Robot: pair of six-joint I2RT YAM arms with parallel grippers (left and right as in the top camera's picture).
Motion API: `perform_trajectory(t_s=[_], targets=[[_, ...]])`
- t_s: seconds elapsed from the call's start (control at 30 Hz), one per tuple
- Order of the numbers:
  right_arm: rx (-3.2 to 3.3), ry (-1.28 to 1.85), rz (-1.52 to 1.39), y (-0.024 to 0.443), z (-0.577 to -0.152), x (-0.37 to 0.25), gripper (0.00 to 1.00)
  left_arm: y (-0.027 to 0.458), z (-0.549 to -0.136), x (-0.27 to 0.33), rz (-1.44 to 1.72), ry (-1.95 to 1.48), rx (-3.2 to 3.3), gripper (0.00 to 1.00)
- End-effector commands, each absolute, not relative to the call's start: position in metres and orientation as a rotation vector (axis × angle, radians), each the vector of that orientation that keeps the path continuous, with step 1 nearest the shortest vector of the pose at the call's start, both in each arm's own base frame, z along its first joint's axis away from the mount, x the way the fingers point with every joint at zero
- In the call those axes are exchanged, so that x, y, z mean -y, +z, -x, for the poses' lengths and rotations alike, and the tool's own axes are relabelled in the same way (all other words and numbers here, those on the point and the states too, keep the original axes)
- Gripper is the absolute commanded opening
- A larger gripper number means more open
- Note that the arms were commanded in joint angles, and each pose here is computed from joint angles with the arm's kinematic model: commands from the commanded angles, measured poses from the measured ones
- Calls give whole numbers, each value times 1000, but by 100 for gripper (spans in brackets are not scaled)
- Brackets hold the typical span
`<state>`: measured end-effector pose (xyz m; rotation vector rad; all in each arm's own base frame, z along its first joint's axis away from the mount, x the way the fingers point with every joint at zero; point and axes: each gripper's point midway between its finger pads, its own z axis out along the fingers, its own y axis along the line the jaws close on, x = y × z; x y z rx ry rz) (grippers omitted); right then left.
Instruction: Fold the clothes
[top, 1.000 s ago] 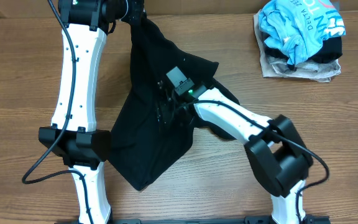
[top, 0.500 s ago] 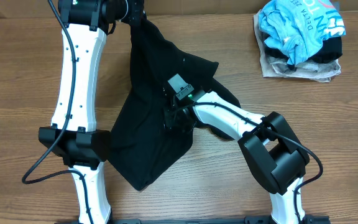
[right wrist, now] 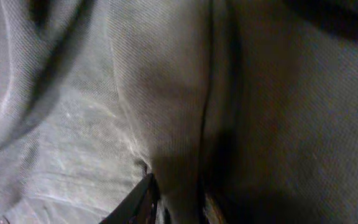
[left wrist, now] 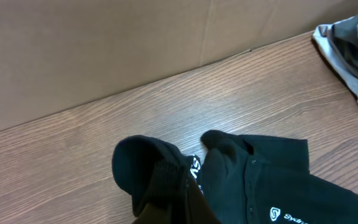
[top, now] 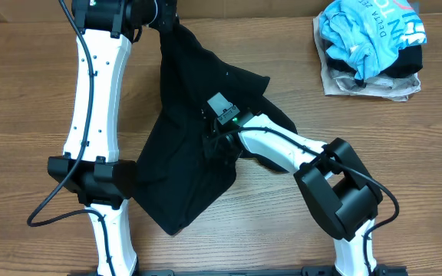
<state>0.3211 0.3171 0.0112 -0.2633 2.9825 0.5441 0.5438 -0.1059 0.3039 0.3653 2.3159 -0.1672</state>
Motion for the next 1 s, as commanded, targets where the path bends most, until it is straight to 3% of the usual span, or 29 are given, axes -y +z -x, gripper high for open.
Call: perform_trajectory(t_s=[0.0,0.47,0.57,0.67,0.73,0.97], targets=[[-2888,571,268,50,-329,-323,25,314,-544,98,-332,-138,-2298,4],[-2936,539,280,31,-317,-320,36,313,-543,98,-333,-139,-2301,4],[-2944,530,270,27,-317,-320,30,312,-542,98,-334,-138,-2310,4],[-2940,533,267,27,-318,-320,11,311,-541,97,-334,-138,-2316,4],[-2940,535,261,28,-318,-321,5,311,-541,97,-334,-138,-2316,4],[-2929,519,250,41,-322,-317,4,323,-539,95,-322,-138,-2289,4]])
